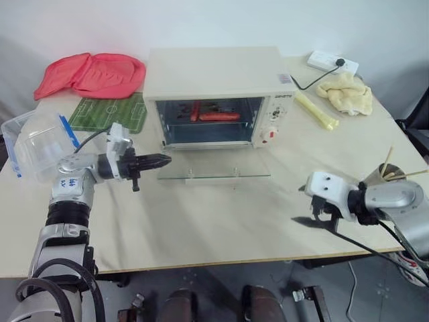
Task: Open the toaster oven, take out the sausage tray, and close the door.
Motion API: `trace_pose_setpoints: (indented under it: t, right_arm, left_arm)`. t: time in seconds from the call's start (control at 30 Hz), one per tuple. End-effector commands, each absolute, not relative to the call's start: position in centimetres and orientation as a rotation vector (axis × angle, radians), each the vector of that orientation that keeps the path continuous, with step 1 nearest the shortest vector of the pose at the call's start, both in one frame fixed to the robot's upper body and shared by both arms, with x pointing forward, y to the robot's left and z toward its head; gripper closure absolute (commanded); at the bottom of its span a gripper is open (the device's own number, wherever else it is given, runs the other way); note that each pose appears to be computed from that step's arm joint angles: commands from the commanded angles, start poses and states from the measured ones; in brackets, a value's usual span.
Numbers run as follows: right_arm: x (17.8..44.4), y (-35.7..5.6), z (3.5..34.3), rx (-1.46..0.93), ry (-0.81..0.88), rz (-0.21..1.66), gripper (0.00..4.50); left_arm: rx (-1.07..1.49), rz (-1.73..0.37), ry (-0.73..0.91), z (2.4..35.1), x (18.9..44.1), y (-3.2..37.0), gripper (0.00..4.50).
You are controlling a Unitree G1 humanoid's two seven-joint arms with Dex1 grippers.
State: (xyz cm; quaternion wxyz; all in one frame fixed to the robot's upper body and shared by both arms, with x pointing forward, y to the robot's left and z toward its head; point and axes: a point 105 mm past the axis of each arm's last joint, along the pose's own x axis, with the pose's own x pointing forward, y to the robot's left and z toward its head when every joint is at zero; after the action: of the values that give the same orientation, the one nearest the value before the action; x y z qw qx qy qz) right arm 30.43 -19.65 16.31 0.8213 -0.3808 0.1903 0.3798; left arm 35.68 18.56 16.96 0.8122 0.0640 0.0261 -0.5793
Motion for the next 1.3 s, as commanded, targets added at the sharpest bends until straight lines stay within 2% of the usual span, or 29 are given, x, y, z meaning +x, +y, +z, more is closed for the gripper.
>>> trace_pose_setpoints:
  t: [0.03, 0.17, 0.47, 0.73, 0.83, 0.93, 1.13, 1.3]
  right_arm:
    - [31.4, -18.1, 19.0, -0.849, 0.261, 0.753, 0.00]
    - [32.4, -14.7, 21.0, -0.863, 0.103, 0.760, 0.00]
    - [33.0, -9.8, 22.3, -0.907, -0.069, 0.804, 0.00]
    - [35.0, -3.3, 22.6, -1.059, -0.273, 0.828, 0.00]
    - [36.7, -2.1, 22.4, -1.150, -0.296, 0.783, 0.00]
    - [38.3, -1.6, 22.4, -1.204, -0.303, 0.726, 0.00]
    - [40.9, -0.2, 23.2, -1.229, -0.331, 0.620, 0.00]
    - [41.6, 0.5, 22.4, -1.240, -0.330, 0.632, 0.00]
  left_arm:
    - [0.167, -1.238, 0.087, 16.6, 35.3, 18.4, 4.47]
    - [0.179, -1.237, 0.136, 15.1, 34.8, 18.1, 4.47]
    - [0.223, -1.222, 0.192, 13.4, 34.0, 18.3, 4.47]
    - [0.055, -1.044, -0.267, 18.8, 34.9, 18.3, 4.47]
    - [-0.043, -1.039, -0.295, 19.4, 34.2, 18.5, 4.47]
    - [-0.099, -1.034, -0.315, 19.6, 33.2, 18.7, 3.90]
    - [-0.151, -0.980, -0.400, 20.2, 31.1, 19.5, 2.04]
    - [-0.128, -0.783, -0.438, 20.0, 31.6, 21.3, 0.64]
